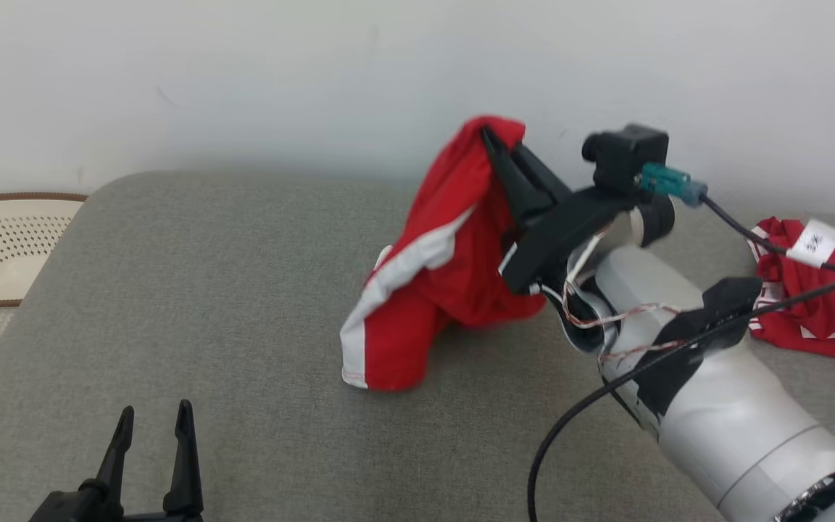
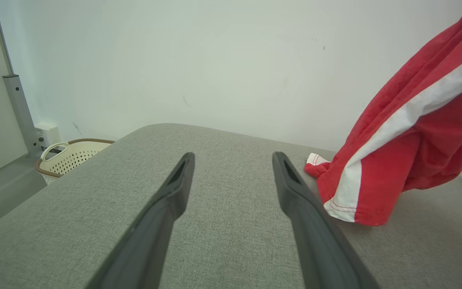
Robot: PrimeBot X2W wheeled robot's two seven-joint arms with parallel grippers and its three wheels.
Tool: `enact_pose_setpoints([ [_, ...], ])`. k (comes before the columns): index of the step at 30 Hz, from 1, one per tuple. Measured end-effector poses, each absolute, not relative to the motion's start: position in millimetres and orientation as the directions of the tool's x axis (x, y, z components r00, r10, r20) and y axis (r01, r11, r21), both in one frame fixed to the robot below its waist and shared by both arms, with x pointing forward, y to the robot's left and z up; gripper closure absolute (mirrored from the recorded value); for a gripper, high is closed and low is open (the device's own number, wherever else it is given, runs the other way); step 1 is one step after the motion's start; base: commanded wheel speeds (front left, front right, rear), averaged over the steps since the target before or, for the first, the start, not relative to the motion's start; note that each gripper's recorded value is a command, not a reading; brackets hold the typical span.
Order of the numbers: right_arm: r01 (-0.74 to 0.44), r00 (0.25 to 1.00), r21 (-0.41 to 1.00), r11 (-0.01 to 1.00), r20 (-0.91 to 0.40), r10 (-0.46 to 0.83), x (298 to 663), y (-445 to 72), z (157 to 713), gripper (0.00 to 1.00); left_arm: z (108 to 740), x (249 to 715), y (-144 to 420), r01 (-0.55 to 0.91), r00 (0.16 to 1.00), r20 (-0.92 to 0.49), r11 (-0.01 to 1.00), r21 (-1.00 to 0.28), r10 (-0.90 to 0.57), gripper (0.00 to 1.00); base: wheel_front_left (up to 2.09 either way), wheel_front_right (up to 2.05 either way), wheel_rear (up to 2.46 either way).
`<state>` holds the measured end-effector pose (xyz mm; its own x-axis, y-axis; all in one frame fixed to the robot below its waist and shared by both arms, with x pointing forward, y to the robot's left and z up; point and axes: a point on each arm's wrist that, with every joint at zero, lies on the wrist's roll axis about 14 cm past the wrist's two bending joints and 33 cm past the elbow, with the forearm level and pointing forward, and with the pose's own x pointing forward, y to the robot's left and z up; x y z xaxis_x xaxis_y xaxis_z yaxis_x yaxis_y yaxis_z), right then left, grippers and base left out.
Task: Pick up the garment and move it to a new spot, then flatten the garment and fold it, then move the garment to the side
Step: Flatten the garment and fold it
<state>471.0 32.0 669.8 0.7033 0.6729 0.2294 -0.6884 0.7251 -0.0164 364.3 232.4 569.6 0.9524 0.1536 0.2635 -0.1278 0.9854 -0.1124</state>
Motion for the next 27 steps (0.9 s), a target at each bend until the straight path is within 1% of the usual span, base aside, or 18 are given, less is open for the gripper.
enact_pose_setpoints([
  [8,-0.638,0.770,0.061,0.768,0.096,0.631,472,6,606,1.00,566,370,225,-0.112,0.958,0.252,0.987,-0.118,0.139,0.00,0.00,0.00,0.00],
  [13,-0.573,0.816,0.111,0.812,-0.011,0.578,470,-23,560,1.00,563,373,220,-0.097,0.961,0.246,0.988,-0.119,0.124,0.00,0.00,0.00,0.00],
  [19,-0.495,0.846,0.153,0.855,-0.136,0.515,460,-54,507,1.00,560,375,213,-0.080,0.966,0.237,0.989,-0.123,0.108,0.00,0.00,0.00,0.00],
  [23,-0.459,0.850,0.175,0.871,-0.197,0.488,449,-66,481,1.00,557,376,212,-0.075,0.968,0.228,0.989,-0.125,0.102,0.00,0.00,0.00,0.00],
  [24,-0.452,0.851,0.178,0.874,-0.206,0.483,447,-69,477,0.62,557,377,212,-0.074,0.969,0.227,0.989,-0.125,0.101,0.00,0.00,0.00,0.00],
  [25,-0.447,0.853,0.177,0.877,-0.210,0.477,447,-71,475,0.00,556,377,212,-0.074,0.969,0.226,0.989,-0.125,0.101,0.00,0.00,0.00,0.00],
  [27,-0.431,0.864,0.178,0.885,-0.203,0.462,448,-79,477,0.00,556,378,211,-0.068,0.970,0.224,0.990,-0.126,0.095,0.00,0.00,0.00,0.00],
])
